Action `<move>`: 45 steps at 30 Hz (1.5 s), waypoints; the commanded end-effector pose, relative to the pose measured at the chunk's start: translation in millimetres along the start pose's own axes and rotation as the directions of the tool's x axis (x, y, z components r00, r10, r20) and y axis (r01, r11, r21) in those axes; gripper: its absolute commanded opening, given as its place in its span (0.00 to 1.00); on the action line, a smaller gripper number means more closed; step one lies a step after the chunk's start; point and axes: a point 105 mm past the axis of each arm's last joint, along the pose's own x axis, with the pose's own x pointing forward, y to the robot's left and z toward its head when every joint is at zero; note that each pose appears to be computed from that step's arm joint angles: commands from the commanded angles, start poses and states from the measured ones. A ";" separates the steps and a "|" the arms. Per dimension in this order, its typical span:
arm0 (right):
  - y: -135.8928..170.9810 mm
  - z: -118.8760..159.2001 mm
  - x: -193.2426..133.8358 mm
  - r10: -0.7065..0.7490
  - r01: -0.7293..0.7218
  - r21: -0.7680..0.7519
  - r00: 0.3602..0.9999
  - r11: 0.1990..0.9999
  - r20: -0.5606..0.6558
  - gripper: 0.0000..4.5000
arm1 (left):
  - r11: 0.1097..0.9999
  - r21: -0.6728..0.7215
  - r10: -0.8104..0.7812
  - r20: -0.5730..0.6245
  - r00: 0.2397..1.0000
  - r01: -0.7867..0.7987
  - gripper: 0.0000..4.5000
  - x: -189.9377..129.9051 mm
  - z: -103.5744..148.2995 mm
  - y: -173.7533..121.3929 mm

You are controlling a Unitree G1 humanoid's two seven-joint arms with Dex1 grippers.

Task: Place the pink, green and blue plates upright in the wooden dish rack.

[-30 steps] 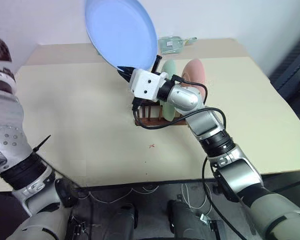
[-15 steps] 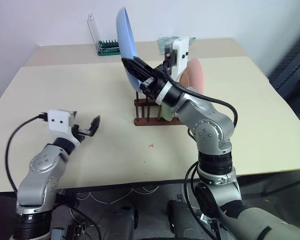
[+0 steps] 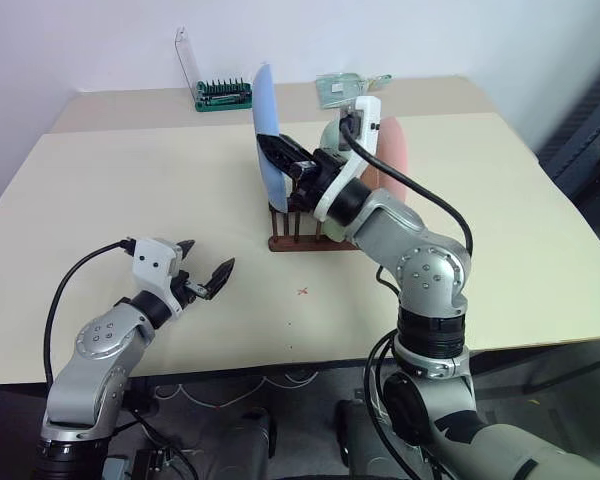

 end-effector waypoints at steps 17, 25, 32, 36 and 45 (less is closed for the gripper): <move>2.1 8.9 3.8 -0.014 0.014 0.007 1.000 1.000 0.011 0.99 | 0.999 0.044 -0.028 0.057 0.998 0.026 1.00 4.6 11.9 -11.7; 10.5 36.3 3.7 0.035 -0.020 -0.282 0.998 0.959 0.049 0.99 | 0.999 0.037 -0.039 0.058 0.998 0.037 1.00 6.2 10.8 -15.3; 31.9 59.1 -7.5 0.168 -0.126 -0.465 0.984 0.876 0.050 0.99 | 0.998 0.032 -0.049 0.059 0.997 0.047 1.00 10.1 9.2 -18.6; 15.7 88.4 -36.6 0.170 -0.080 -0.584 0.980 0.808 0.100 0.99 | 0.998 0.030 -0.051 0.059 0.997 0.049 1.00 11.0 8.2 -19.1; -68.8 95.3 -161.3 -0.106 0.003 -0.718 0.989 0.696 -0.099 0.99 | 0.997 0.035 -0.076 0.040 0.996 0.074 1.00 22.1 -0.1 -16.2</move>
